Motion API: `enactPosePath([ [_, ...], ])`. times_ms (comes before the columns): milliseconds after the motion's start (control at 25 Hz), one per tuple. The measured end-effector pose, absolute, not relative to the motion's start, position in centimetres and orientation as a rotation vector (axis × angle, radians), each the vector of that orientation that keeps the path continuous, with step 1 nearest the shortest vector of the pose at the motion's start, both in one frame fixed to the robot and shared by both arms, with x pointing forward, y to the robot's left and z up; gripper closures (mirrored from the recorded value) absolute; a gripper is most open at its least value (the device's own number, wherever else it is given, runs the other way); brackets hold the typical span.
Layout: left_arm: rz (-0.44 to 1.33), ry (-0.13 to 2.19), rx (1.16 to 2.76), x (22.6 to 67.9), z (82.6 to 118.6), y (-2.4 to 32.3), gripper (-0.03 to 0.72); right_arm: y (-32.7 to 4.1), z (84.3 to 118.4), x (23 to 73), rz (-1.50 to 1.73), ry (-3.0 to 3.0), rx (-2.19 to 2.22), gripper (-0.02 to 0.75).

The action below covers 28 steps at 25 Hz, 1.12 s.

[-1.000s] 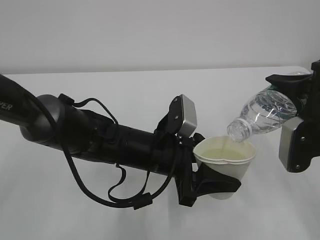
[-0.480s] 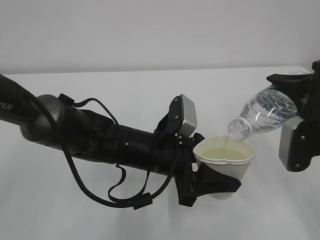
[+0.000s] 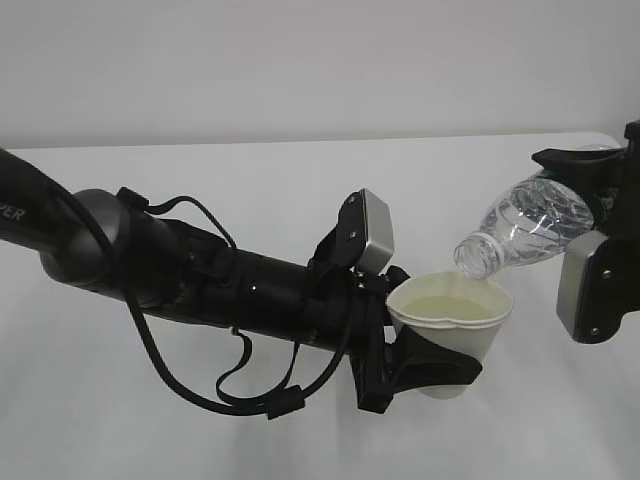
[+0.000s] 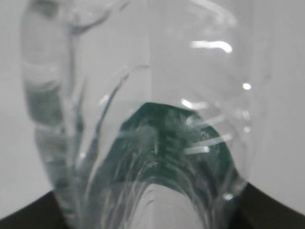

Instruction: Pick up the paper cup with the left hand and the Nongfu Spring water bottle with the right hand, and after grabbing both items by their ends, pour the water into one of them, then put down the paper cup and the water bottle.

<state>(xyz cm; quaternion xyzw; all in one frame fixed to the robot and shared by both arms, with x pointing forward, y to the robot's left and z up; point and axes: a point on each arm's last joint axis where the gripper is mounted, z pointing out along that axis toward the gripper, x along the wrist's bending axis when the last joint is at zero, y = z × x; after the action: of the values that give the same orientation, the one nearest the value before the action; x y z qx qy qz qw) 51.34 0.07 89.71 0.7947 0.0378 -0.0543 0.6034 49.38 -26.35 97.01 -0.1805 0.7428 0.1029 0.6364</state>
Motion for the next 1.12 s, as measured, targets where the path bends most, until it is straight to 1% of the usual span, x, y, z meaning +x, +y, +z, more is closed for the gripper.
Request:
enactPosePath([
  [520, -0.126, 0.087, 1.840, 51.34, 89.71, 0.07, 0.267, -26.31, 97.01, 49.36, 0.301, 1.715, -0.346, 0.317],
  [760, -0.126, 0.087, 1.840, 51.34, 89.71, 0.07, 0.268, -26.27, 97.09, 49.36, 0.400, 1.732, -0.237, 0.317],
  [960, -0.126, 0.087, 1.840, 51.34, 89.71, 0.07, 0.280, -26.27, 97.10, 49.36, 0.481, 1.748, -0.143, 0.353],
  [1120, -0.126, 0.087, 1.840, 51.34, 89.71, 0.07, 0.283, -26.26, 97.12, 49.36, 0.494, 1.749, -0.128, 0.365],
])
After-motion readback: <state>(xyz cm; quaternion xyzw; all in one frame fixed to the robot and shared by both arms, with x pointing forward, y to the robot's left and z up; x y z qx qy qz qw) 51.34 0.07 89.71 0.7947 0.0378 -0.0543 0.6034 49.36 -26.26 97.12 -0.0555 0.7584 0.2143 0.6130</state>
